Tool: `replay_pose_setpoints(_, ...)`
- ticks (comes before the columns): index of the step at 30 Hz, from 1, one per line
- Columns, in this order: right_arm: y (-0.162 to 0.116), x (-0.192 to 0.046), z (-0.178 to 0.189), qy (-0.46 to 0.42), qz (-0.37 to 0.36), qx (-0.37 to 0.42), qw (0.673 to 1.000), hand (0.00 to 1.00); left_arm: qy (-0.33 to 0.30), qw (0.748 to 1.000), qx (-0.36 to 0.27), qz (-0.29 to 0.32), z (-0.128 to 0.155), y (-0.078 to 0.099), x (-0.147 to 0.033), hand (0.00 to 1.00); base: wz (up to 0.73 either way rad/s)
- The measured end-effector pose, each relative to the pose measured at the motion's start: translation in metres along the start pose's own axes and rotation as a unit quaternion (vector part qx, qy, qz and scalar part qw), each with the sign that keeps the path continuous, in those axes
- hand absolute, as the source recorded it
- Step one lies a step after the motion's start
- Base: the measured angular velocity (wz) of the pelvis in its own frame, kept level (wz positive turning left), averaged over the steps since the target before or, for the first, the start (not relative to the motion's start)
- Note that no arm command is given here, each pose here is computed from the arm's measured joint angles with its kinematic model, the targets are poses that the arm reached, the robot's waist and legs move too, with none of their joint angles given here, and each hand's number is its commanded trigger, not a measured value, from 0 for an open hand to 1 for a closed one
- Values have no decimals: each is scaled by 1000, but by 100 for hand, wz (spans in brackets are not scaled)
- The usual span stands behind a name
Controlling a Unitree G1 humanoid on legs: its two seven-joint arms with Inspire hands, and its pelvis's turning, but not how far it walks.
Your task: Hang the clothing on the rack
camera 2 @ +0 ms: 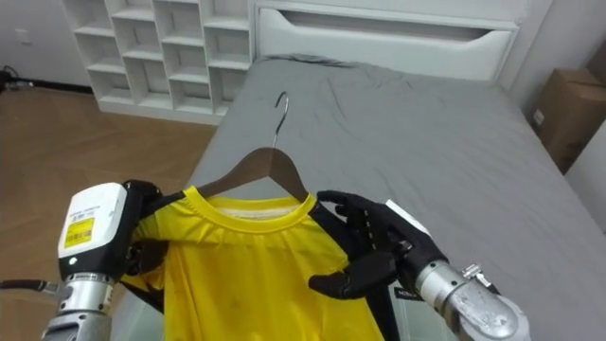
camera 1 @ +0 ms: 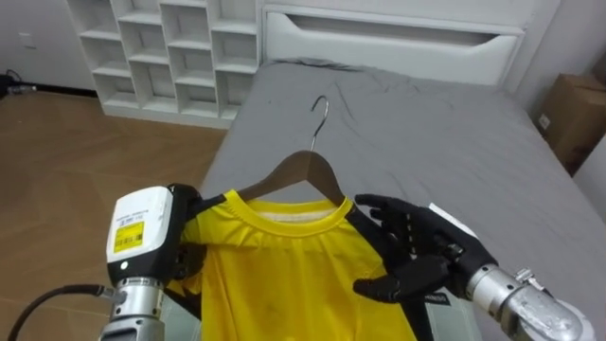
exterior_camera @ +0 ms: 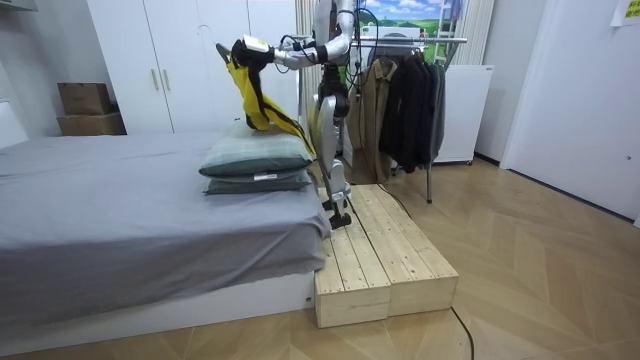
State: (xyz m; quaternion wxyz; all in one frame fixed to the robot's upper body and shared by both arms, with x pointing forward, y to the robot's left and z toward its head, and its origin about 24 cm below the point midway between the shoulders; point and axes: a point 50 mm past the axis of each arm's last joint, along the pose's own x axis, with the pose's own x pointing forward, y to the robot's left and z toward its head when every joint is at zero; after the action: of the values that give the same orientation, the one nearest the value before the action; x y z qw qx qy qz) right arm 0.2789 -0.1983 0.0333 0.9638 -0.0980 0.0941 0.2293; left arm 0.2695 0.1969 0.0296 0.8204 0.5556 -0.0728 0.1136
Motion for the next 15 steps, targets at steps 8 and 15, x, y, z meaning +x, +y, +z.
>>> replay_pose_setpoints(8,-2,-1,-10,18,-10,12,1000,0,-4,1000,0,-6,2,-3,-1,100,4)
replay_pose_setpoints(15,-4,-1,-16,29,-36,19,999,0,-7,1000,-2,2,5,-4,-2,100,6)
